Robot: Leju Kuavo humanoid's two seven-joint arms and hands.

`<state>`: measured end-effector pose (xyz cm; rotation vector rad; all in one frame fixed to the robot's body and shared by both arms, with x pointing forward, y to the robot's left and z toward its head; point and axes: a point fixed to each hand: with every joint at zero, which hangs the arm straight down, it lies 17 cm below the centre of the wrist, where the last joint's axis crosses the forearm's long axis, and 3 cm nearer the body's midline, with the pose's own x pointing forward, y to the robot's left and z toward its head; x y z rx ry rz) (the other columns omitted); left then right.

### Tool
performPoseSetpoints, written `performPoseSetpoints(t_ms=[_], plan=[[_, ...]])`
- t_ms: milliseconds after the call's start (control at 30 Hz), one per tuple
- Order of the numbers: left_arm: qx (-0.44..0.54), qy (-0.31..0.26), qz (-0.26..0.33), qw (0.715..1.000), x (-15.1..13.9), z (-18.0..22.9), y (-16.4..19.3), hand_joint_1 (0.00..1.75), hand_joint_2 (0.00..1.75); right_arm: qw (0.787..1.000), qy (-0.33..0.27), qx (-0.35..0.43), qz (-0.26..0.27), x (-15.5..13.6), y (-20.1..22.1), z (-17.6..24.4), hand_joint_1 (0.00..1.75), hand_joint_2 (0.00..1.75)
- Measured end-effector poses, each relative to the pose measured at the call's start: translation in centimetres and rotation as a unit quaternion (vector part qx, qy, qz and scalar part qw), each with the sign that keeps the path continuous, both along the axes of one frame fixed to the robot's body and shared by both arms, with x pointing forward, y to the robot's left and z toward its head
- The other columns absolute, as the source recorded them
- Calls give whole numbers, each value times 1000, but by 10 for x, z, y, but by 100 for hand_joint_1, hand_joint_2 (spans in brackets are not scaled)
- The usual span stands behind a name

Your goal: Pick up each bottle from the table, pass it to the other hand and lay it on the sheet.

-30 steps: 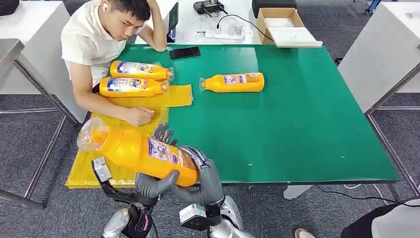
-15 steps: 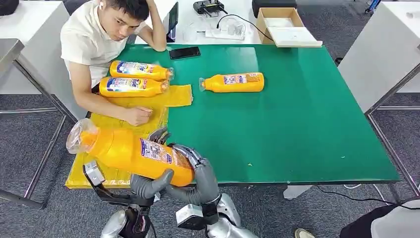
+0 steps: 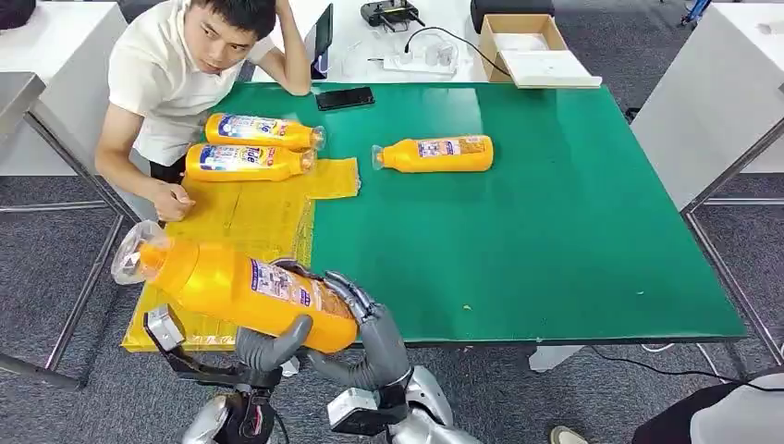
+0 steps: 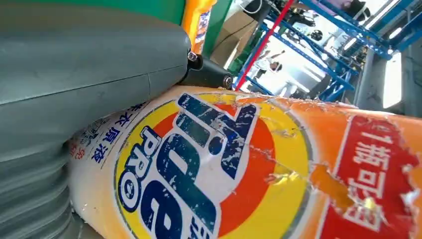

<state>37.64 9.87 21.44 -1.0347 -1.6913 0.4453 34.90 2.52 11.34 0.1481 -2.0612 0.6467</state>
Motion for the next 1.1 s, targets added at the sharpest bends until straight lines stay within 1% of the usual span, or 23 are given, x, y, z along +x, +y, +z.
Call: performPoseSetpoints(t_ms=[100,133,167,200,233,400,467,500,533,567,633,700,767,833,900,933,967,1033,1100], plan=[[0,-1,4,1000,2,1,3,175,175,1000,8,-11,-1,-2,-5,-11,30,175],[-1,-2,5,1000,3,2,4,175,175,1000,11,-13,-1,-2,-6,-14,10,175],[-1,-4,7,1000,4,3,5,175,175,1000,13,-16,-2,-3,-8,-17,0,175],[-1,-4,8,1000,4,3,6,175,175,1000,14,-19,-2,-3,-9,-20,0,175],[-1,-4,9,1000,5,3,7,175,175,1000,16,-20,-2,-3,-10,-22,0,0],[10,-4,10,1000,6,2,7,175,175,999,12,-33,-2,-3,-12,-27,0,0],[58,-6,28,998,11,-2,7,175,175,999,0,-44,-15,-2,-18,-28,0,0],[124,-7,62,990,19,-8,8,175,175,998,-8,-52,-33,-3,-25,-32,0,0],[160,-7,81,984,24,-11,11,175,175,998,-8,-53,-41,-6,-28,-34,0,0],[210,-7,110,972,31,-18,17,175,175,997,-8,-53,-50,-10,-34,-36,0,0],[255,-4,132,958,38,-30,23,175,175,997,-8,-43,-64,-17,-43,-34,0,0],[282,2,148,948,41,-40,30,175,175,995,4,-10,-97,-12,-64,-25,0,0],[320,8,175,931,45,-51,44,175,175,990,15,37,-137,-4,-92,-10,0,0],[390,2,230,892,51,-56,63,175,175,984,7,68,-167,2,-116,8,0,0],[472,-17,294,831,59,-55,82,175,175,974,-7,105,-203,9,-142,32,0,0],[498,-22,313,809,62,-55,88,175,175,967,-18,123,-222,13,-156,45,0,0],[521,-25,327,788,67,-56,94,175,175,959,-24,144,-241,16,-171,57,0,0],[556,-23,344,756,77,-62,103,175,175,943,-37,182,-275,21,-199,78,0,0],[591,-23,355,724,87,-69,108,175,175,931,-45,209,-297,25,-221,91,0,0]])
